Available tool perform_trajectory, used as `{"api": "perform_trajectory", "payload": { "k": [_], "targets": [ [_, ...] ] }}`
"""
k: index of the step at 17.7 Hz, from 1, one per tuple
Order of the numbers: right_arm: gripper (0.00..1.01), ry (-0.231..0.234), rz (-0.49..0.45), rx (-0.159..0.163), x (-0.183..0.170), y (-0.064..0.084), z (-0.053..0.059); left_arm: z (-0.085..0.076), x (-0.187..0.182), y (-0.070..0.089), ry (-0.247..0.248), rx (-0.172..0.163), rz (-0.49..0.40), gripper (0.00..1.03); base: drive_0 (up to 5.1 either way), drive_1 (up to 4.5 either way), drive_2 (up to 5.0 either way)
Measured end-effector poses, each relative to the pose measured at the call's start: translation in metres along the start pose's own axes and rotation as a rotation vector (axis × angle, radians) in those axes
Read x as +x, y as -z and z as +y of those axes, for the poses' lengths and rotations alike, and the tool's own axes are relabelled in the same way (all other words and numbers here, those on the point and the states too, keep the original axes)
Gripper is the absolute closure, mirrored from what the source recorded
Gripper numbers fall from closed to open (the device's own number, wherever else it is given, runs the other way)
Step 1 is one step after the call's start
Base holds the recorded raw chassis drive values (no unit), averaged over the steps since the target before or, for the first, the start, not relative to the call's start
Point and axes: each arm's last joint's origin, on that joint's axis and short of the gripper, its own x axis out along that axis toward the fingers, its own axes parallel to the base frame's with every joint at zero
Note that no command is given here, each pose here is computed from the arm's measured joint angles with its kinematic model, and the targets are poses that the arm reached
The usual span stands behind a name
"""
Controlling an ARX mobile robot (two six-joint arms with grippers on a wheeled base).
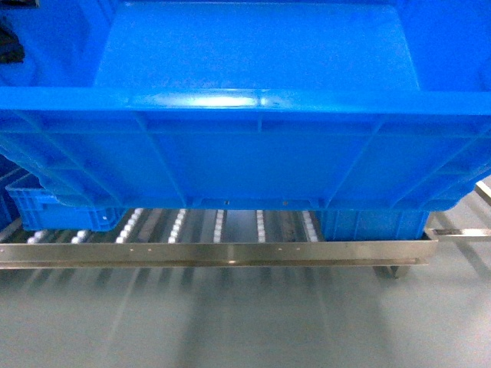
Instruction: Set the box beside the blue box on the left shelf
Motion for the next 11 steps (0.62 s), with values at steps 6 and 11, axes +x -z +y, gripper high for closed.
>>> {"api": "perform_trajectory", "payload": {
  "k": [6,11],
  "targets": [
    [0.94,0.0,-0.001,0.0,0.0,-0.0001,0.0,0.0,0.0,-0.0001,-0.001,0.0,-0.001,0.97,-5.0,2.41,2.4],
    [0.94,-0.009,-0.004,-0.005,-0.0001,0.0,0.0038,0.003,0.0004,0.0001,-0.009,-0.002,0.002,0.97,-4.9,2.45,2.5]
  ]
}}
